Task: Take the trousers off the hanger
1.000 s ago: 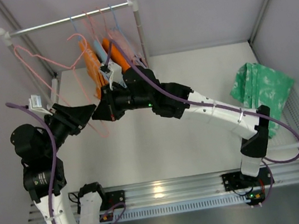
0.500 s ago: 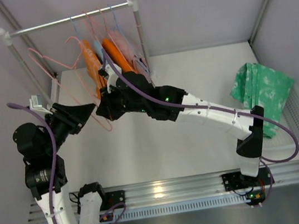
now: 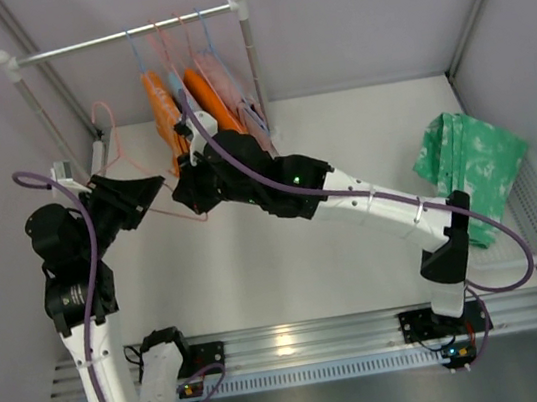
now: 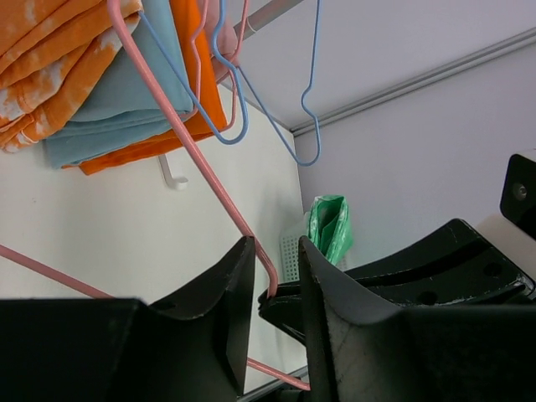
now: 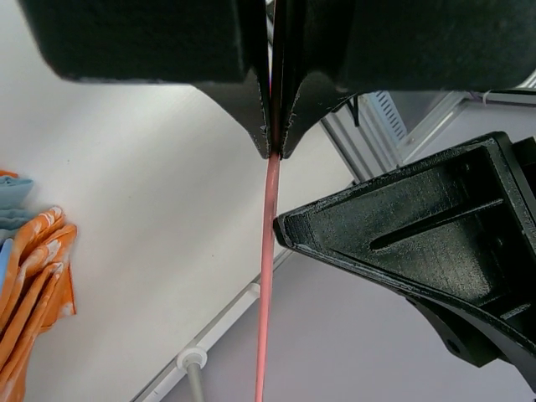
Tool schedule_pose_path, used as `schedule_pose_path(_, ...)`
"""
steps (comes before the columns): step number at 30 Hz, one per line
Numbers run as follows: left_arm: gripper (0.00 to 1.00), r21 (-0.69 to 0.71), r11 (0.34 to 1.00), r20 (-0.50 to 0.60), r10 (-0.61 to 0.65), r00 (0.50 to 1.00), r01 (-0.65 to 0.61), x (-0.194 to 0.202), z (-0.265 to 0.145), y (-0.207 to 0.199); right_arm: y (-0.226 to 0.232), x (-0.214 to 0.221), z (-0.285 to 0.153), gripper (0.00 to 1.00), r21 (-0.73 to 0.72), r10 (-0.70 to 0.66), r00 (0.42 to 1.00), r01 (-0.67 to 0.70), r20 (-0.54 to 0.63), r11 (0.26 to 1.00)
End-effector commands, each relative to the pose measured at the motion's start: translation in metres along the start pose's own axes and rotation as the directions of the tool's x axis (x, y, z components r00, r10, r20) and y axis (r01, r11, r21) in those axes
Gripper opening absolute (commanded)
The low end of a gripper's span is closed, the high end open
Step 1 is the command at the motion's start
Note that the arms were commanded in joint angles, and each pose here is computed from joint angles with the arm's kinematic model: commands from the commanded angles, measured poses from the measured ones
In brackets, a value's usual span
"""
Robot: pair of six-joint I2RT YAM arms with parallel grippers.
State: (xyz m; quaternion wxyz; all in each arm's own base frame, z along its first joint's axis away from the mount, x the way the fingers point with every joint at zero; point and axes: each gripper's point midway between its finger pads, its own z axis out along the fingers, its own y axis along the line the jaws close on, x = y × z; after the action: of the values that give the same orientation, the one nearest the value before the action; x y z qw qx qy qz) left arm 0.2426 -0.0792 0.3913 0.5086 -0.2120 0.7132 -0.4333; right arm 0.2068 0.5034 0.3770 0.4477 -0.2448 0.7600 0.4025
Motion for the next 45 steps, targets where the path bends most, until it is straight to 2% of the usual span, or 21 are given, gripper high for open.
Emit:
schedule_pose_path(1,0.31,0.025,0.999,0.014,-0.030,0.999,0.030,-0.005,0.005,-0.002,0.021,-0.014,-0.005,0.00,-0.033,-0.019,0.999,0.021,0.045,0.999)
schedule_pose_path(4,0.28,0.011,0.996,-0.026,-0.084,0.996,0.084,0.003,0.009,0.005,0.022,-0.016,-0.005,0.00,-0.024,-0.030,0.998,0.032,0.057,0.999)
schedule_pose_path(16,0.29,-0.048,0.983,-0.055,-0.178,0.982,0.176,0.010,0.013,0.019,0.020,-0.023,-0.012,0.00,0.068,-0.152,0.982,0.145,0.112,0.987)
schedule_pose_path(23,0.00,0.020,0.975,-0.064,-0.218,0.974,0.219,0.007,0.016,0.005,0.034,-0.011,-0.013,0.02,0.036,-0.228,0.968,0.225,0.104,0.974)
schedule_pose_path(24,0.00,0.042,0.976,-0.080,-0.208,0.975,0.212,0.009,0.016,0.001,0.033,-0.007,-0.013,0.10,0.031,-0.229,0.969,0.227,0.092,0.973)
schedule_pose_path(25,0.00,0.083,0.977,-0.086,-0.188,0.978,0.195,0.008,0.017,-0.004,0.035,-0.004,-0.013,0.33,0.019,-0.221,0.971,0.220,0.088,0.975)
schedule_pose_path(27,0.00,0.139,0.975,-0.107,-0.159,0.981,0.173,0.008,0.016,-0.013,0.037,-0.002,-0.018,0.60,-0.009,-0.217,0.973,0.219,0.082,0.976)
schedule_pose_path(28,0.00,0.168,0.972,-0.136,-0.142,0.980,0.164,0.012,0.015,-0.018,0.038,-0.002,-0.020,0.81,-0.021,-0.207,0.975,0.209,0.082,0.978)
schedule_pose_path(29,0.00,0.198,0.969,-0.138,-0.120,0.983,0.146,0.010,0.017,-0.021,0.038,-0.004,-0.026,0.93,-0.042,-0.202,0.976,0.206,0.082,0.978)
schedule_pose_path(30,0.00,0.222,0.965,-0.148,-0.107,0.983,0.138,0.010,0.017,-0.025,0.037,-0.008,-0.028,0.99,-0.047,-0.199,0.976,0.204,0.088,0.978)
schedule_pose_path(38,0.00,0.312,0.945,-0.266,-0.015,0.964,0.100,0.003,0.037,-0.030,-0.014,-0.050,-0.066,0.99,-0.051,-0.150,0.980,0.157,0.129,0.986)
schedule_pose_path(41,0.00,0.366,0.928,-0.266,0.032,0.964,0.070,-0.011,0.046,-0.036,-0.043,-0.067,-0.081,0.99,-0.016,-0.138,0.978,0.142,0.154,0.990)
schedule_pose_path(45,0.00,0.375,0.924,-0.250,0.030,0.968,0.068,-0.034,0.060,-0.035,-0.067,-0.083,-0.101,1.00,0.028,-0.143,0.971,0.140,0.189,0.990)
